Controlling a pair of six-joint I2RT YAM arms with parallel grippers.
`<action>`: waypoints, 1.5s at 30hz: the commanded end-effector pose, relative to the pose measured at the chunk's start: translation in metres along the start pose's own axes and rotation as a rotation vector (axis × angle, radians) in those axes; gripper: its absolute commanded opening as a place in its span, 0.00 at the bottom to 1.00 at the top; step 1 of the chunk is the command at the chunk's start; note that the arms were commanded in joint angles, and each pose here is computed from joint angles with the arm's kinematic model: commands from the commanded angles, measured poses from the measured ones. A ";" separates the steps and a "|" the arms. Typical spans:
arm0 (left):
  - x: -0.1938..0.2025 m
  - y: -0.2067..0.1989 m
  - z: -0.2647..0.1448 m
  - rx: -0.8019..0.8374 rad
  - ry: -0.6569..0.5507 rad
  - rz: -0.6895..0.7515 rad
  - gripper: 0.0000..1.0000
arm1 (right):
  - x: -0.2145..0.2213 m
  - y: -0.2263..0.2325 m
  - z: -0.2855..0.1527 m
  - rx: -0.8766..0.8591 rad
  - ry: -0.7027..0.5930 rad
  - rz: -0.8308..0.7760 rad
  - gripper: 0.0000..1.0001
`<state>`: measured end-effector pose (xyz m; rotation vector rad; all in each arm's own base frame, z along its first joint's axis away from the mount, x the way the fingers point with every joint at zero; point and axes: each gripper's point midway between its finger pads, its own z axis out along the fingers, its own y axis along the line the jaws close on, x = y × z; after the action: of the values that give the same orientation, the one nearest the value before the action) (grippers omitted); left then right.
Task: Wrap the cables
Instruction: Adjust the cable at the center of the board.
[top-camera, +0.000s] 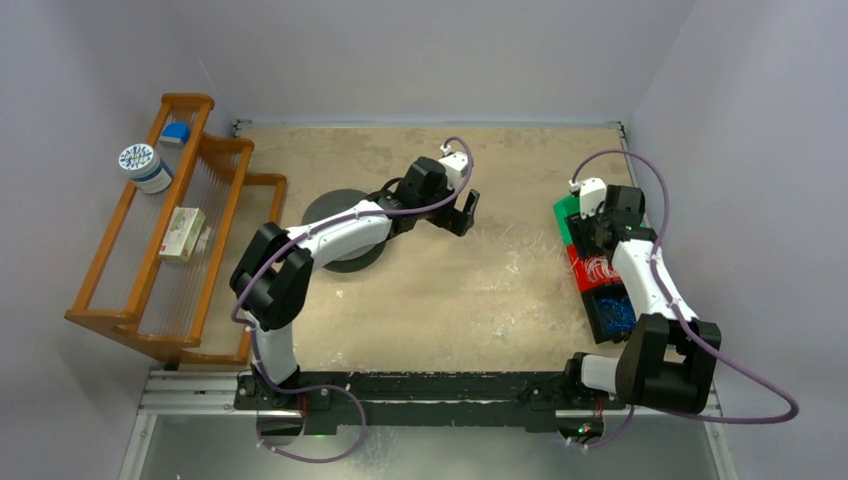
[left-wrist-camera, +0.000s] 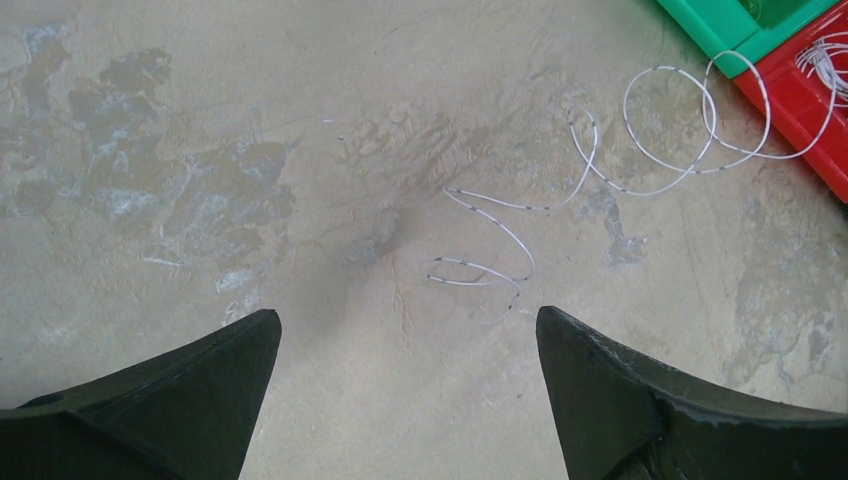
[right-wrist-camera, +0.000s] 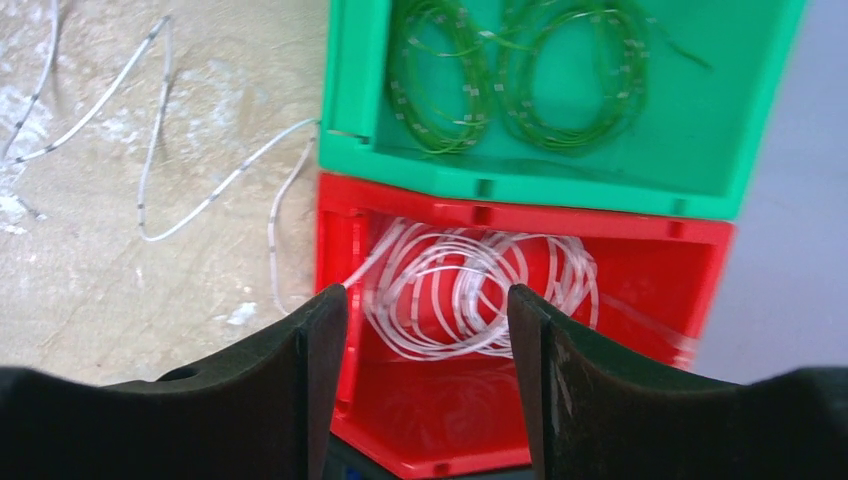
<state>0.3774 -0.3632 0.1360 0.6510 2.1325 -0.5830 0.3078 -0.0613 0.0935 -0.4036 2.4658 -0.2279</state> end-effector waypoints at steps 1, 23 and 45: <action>-0.008 0.001 -0.008 -0.019 -0.047 -0.005 0.97 | -0.010 -0.027 -0.024 0.047 -0.017 0.013 0.62; 0.005 0.000 -0.020 -0.003 -0.031 0.029 0.97 | 0.030 -0.044 0.022 0.072 0.089 0.150 0.48; 0.016 -0.002 -0.012 0.017 -0.006 0.018 0.97 | 0.045 -0.055 0.030 0.166 0.113 0.143 0.51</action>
<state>0.3583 -0.3448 0.1143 0.6739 2.1768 -0.5539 0.2976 -0.1177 0.0400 -0.1851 2.6204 -0.2991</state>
